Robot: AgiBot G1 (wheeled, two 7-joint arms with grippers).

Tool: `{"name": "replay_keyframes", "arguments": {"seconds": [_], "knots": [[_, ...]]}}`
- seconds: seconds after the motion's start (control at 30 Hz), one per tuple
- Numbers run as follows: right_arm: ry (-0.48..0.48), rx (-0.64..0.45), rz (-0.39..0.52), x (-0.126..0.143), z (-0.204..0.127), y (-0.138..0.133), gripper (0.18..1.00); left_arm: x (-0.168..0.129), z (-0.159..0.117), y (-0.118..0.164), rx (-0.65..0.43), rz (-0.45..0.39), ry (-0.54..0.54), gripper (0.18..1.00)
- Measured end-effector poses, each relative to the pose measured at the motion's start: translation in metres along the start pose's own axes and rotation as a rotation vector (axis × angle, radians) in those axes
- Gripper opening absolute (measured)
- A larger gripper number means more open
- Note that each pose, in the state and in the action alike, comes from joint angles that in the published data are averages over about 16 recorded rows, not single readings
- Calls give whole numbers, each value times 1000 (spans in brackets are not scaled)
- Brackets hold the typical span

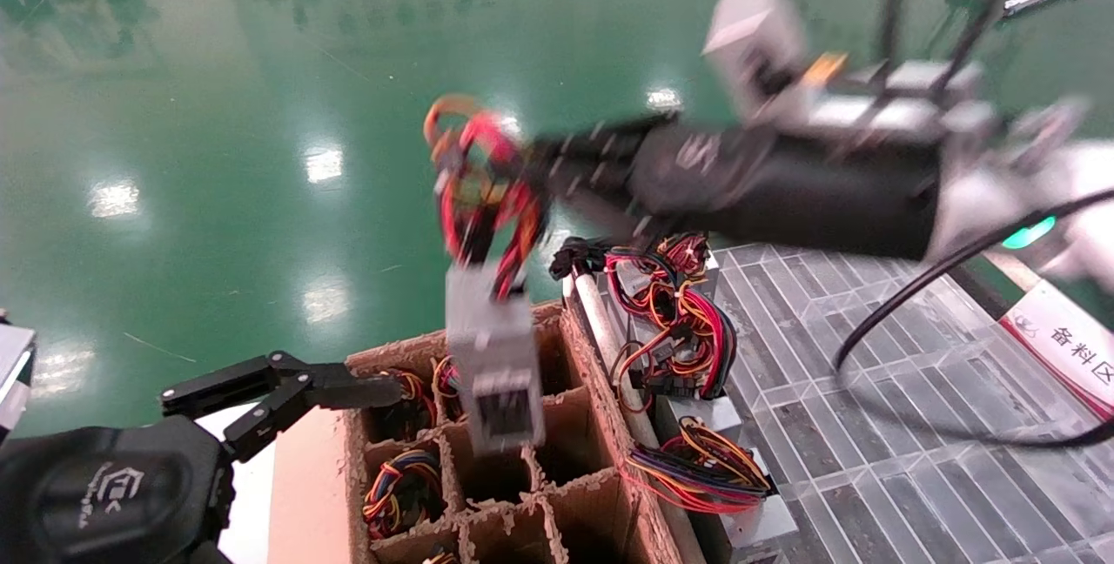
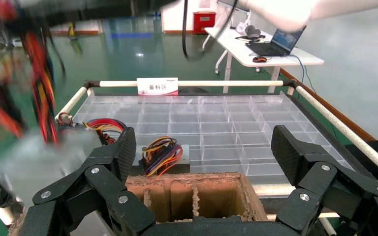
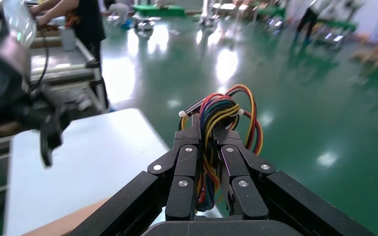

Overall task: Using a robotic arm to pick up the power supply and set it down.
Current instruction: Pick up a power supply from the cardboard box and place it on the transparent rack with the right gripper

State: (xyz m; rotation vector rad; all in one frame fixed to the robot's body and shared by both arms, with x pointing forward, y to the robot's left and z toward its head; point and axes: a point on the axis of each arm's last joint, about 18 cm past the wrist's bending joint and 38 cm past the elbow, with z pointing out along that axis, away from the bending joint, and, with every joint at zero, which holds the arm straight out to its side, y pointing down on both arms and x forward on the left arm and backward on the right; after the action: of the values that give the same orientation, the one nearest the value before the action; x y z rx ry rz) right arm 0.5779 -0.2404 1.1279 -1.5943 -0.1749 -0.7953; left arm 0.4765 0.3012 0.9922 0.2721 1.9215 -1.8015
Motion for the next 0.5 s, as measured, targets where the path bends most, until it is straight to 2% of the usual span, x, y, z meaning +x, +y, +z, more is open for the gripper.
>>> {"name": "replay_keyframes", "arguments": {"seconds": [0.27,0.5], "knots": [[105,-21,-110,36,-61,-54,212,0,0,0,0,0,0,1000],[206,-113,-147,58,-115,-64,211,0,0,0,0,0,0,1000]]}}
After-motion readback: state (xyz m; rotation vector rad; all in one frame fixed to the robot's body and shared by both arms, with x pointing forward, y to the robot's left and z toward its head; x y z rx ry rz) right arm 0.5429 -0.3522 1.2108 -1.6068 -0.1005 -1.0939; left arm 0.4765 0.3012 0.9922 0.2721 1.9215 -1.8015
